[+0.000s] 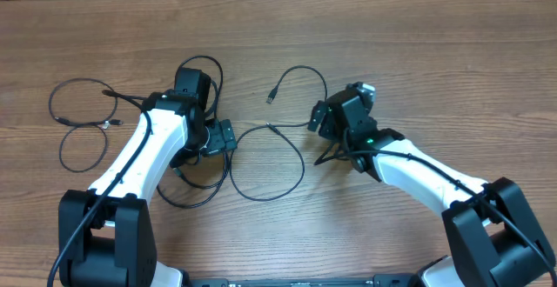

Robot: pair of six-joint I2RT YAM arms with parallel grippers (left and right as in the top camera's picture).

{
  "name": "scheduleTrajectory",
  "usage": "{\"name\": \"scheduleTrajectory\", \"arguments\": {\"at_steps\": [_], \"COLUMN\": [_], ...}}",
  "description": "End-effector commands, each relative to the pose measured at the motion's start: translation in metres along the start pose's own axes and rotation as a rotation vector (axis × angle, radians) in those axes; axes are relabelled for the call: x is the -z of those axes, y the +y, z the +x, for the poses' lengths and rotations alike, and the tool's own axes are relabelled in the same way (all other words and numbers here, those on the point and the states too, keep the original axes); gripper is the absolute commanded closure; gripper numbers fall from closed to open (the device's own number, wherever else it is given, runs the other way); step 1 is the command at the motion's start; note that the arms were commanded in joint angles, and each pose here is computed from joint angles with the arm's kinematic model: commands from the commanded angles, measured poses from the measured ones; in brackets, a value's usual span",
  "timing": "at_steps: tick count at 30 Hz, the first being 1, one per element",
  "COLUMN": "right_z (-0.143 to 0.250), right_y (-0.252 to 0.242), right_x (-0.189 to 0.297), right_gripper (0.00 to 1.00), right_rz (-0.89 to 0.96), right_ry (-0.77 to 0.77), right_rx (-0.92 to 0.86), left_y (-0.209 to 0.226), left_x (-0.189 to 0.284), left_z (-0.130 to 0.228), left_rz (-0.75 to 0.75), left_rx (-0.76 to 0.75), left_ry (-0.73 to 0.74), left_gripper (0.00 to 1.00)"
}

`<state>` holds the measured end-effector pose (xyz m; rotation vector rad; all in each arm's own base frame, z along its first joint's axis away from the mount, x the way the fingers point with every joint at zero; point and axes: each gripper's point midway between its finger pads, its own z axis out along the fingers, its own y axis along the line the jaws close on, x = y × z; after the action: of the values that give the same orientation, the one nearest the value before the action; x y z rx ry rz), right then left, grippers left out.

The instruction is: Untangle cables

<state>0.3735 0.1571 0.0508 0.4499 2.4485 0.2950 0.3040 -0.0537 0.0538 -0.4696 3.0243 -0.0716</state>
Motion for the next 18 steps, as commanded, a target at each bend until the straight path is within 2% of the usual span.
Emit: {"name": "scheduleTrajectory", "arguments": {"at_steps": [1,2,5,9,12,18], "right_z": [-0.015,-0.017,-0.021,-0.023,-0.027,-0.039], "right_y": [-0.025,-0.04,-0.063,-0.133,-0.19,-0.236], "right_x": [0.002,0.0,-0.002,0.003,0.015,0.024], "right_gripper": [0.0,0.0,0.0,0.0,0.0,0.0], "right_rz": [0.062,0.092,0.1,0.223,0.365,0.423], "right_ry": [-0.024,-0.009,0.05,0.137,0.132,0.094], "right_rx": [-0.125,-0.211,-0.308,-0.443,-0.502,-0.628], "left_y": [-0.002,0.002,0.012,0.014,0.017,0.012], "left_x": [-0.002,-0.002,-0.002,-0.002,-0.001,-0.002], "left_z": [0.004,0.003,0.0,-0.002,-0.004,-0.009], "left_rz": [0.001,-0.018,-0.076,-0.092,-0.106,-0.084], "left_rx": [0.0,-0.024,-0.112,-0.127,-0.137,-0.135], "left_ry": [0.014,0.007,-0.01,-0.019,-0.026,-0.046], "left_gripper": [0.0,0.0,0.0,0.0,0.0,0.0]}}
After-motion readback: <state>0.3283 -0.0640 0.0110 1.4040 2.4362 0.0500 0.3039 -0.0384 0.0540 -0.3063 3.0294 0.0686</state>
